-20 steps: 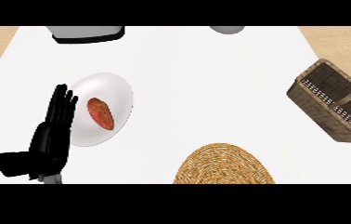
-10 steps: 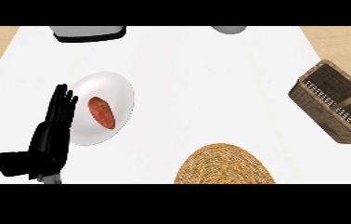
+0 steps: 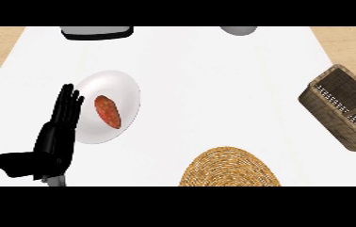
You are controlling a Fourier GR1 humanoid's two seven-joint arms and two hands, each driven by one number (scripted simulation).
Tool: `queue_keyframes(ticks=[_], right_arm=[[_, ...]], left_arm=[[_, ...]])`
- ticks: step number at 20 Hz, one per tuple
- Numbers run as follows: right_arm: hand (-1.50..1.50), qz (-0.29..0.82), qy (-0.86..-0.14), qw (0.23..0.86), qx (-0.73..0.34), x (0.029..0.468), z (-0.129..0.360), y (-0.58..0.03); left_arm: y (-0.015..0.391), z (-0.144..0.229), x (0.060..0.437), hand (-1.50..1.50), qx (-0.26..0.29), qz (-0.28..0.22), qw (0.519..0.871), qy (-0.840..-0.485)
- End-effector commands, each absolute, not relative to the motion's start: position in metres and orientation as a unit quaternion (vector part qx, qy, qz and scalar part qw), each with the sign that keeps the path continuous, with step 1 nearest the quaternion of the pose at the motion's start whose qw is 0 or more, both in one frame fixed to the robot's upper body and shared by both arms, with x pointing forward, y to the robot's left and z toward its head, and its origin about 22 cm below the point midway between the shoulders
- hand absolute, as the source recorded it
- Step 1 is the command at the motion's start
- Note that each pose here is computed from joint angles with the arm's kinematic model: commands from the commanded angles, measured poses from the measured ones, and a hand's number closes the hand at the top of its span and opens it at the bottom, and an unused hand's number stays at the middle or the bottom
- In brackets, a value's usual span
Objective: Pick the eggplant from the placemat and place it in the basket
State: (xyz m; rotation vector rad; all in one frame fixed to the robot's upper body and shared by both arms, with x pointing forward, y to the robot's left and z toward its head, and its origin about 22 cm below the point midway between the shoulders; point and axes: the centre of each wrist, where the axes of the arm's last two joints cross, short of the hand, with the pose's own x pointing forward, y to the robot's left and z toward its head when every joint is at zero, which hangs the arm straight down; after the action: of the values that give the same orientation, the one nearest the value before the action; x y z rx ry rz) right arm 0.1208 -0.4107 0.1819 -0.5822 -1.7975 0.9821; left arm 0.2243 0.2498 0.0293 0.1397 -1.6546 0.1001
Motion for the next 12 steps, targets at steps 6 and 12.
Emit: queue_keyframes(ticks=[6,12], right_arm=[[1.5,0.377,-0.735,0.495,-0.269,0.128,0.235,-0.513],[1.5,0.416,-0.704,0.498,-0.287,0.143,0.23,-0.53]], left_arm=[[0.238,0.033,0.234,0.0,0.042,0.025,0.664,-0.746],[0.234,0.037,0.241,0.0,0.045,0.027,0.666,-0.744]])
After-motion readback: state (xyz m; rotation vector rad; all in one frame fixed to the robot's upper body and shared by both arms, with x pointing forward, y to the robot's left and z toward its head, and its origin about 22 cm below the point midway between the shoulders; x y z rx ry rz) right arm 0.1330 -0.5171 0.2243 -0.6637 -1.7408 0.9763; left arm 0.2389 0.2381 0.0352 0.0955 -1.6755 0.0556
